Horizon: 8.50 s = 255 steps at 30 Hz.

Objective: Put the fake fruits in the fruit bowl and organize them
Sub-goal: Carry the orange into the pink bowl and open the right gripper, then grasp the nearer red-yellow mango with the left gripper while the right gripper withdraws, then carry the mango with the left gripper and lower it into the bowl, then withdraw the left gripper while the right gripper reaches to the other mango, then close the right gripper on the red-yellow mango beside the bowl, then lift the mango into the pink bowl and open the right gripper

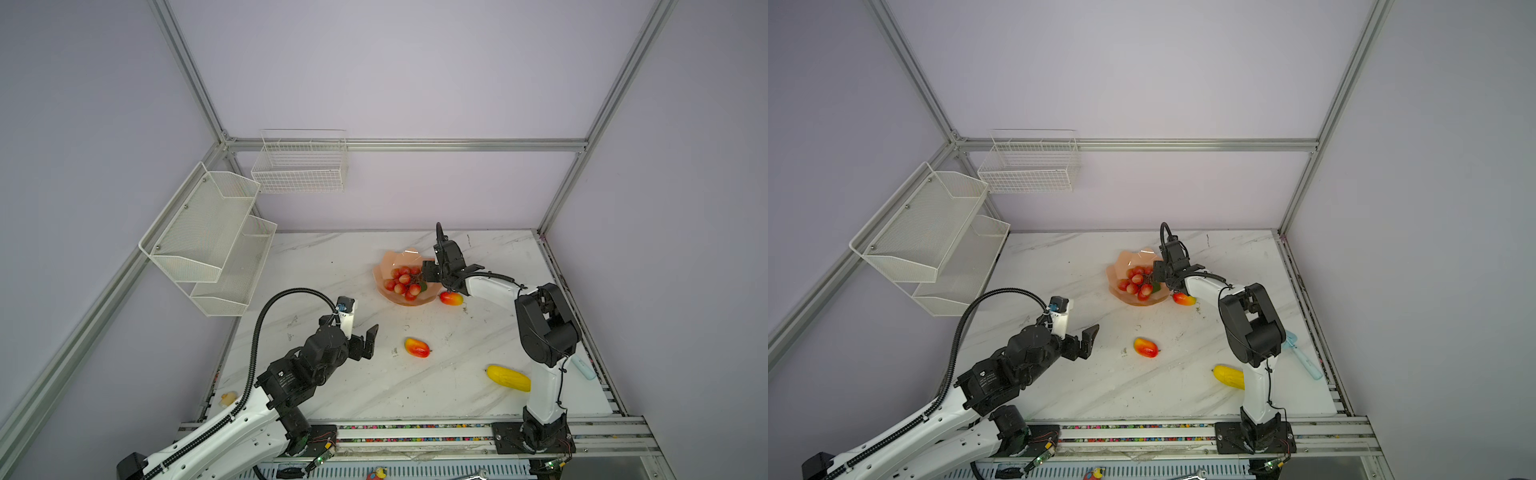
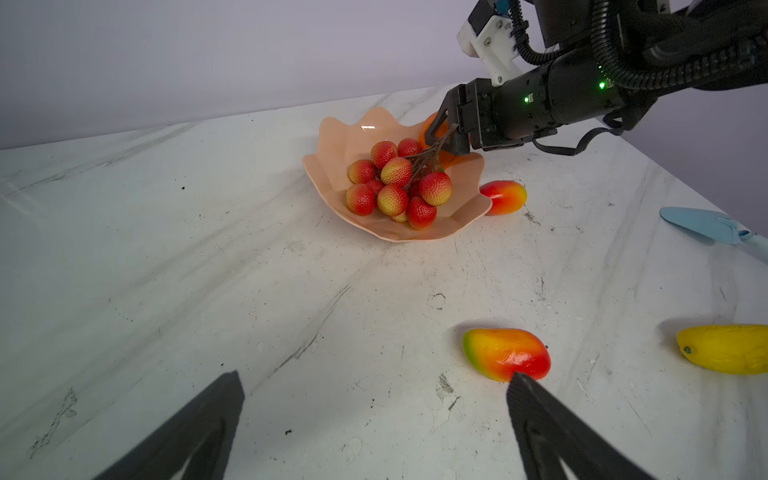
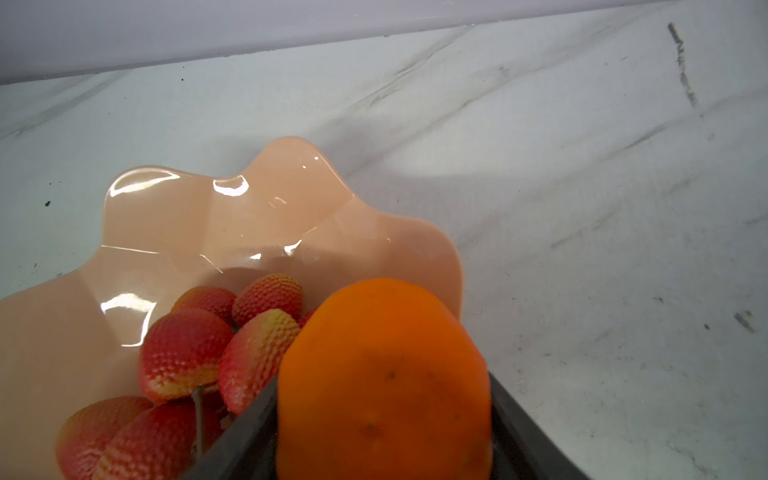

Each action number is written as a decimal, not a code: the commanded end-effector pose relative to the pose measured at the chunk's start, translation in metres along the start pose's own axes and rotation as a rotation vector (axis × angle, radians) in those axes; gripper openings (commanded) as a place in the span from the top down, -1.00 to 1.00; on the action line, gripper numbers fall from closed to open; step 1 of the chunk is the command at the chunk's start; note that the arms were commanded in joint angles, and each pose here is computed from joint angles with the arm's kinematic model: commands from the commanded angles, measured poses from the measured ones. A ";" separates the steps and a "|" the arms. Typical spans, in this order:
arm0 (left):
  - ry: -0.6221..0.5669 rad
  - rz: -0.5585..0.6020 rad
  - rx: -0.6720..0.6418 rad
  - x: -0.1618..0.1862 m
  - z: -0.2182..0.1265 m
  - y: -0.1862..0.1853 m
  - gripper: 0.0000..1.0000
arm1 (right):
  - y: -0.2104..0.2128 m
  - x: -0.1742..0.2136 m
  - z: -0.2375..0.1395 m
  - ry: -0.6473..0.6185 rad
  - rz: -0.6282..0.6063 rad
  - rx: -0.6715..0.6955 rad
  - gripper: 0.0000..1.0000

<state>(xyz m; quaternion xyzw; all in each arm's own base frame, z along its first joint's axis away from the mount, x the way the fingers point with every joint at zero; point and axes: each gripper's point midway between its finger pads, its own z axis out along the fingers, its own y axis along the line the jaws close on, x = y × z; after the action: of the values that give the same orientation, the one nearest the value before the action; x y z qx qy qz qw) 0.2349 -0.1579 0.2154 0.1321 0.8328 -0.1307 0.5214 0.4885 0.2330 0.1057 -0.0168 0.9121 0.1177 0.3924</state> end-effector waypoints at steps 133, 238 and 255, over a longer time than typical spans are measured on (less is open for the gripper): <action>0.063 0.266 0.305 -0.074 0.258 -0.128 -0.14 | 0.018 0.075 -0.236 -0.047 0.252 -0.485 -0.95; 0.005 0.067 0.368 0.014 0.011 -0.059 -1.00 | -0.038 0.122 -0.088 0.374 -0.240 -0.038 0.29; -0.070 0.016 0.221 -0.004 -0.004 -0.028 -0.99 | 0.014 0.043 -0.167 0.210 -0.249 -0.147 0.26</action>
<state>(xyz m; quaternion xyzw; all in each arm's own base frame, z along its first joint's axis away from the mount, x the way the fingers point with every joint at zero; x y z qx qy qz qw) 0.2209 -0.1911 0.2282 0.2164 0.7873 -0.2309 0.5291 0.3408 0.1922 0.1674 -0.1565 0.9413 0.0918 0.2847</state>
